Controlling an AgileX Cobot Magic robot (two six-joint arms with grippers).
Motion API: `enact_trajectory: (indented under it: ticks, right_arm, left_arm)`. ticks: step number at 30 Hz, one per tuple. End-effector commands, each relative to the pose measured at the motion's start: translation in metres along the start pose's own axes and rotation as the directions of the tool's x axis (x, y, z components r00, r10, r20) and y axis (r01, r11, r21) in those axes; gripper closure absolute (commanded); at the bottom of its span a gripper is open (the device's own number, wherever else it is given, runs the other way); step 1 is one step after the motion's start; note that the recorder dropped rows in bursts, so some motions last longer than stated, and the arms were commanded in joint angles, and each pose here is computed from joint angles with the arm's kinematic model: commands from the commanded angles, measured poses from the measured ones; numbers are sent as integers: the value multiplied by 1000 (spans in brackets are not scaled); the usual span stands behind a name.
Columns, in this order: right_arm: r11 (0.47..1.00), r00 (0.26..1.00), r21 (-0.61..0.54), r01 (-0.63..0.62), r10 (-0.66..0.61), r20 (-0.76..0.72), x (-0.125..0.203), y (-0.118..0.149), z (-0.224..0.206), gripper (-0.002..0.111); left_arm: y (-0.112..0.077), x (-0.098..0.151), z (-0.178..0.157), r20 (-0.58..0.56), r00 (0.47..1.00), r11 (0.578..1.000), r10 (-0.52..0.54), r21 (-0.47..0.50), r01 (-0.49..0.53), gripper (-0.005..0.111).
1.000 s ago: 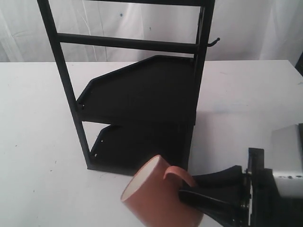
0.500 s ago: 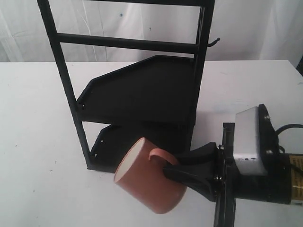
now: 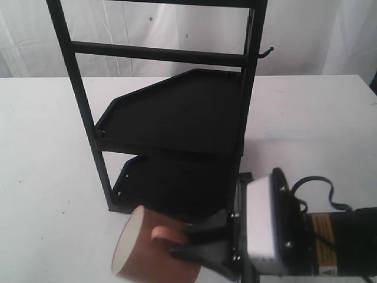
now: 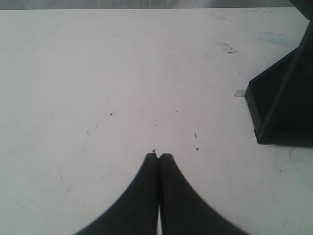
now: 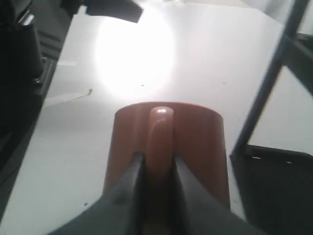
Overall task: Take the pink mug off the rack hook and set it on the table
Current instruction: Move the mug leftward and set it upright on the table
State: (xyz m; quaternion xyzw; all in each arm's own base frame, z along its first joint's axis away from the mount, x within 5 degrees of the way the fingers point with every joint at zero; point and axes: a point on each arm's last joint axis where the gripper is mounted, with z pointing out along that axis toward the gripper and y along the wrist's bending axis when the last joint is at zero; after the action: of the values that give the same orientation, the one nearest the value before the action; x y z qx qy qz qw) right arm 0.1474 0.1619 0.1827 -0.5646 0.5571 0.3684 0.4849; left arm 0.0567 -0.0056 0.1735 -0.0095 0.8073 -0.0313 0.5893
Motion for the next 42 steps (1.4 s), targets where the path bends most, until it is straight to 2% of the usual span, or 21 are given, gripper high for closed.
enact_trajectory:
  ticks: [1, 2, 10, 18, 34, 42]
  right_arm:
    - [999, 991, -40, 11, -5, 134, -2, 10, 21, 108]
    - [999, 985, -46, 3, 5, 175, -2, 11, 25, 108]
    - [993, 989, -120, -20, 37, 142, 15, 8, 71, 108]
    - [988, 982, -105, -113, 127, 141, 23, -6, 100, 108]
    - [967, 973, -130, -219, 226, 46, 52, 3, 102, 108]
    - [925, 936, -148, -351, 349, -44, 57, 7, 101, 108]
  left_arm:
    - [0, 1, 1, -5, 1000, 1000, -6, -1, 6, 107]
    - [0, 1, 1, -5, 1000, 1000, -6, -1, 6, 107]
    - [0, 1, 1, -5, 1000, 1000, -6, -1, 6, 107]
    - [0, 1, 1, -5, 1000, 1000, -6, -1, 6, 107]
    - [0, 1, 1, -5, 1000, 1000, -6, -1, 6, 107]
    - [0, 1, 1, -5, 1000, 1000, -6, -1, 6, 107]
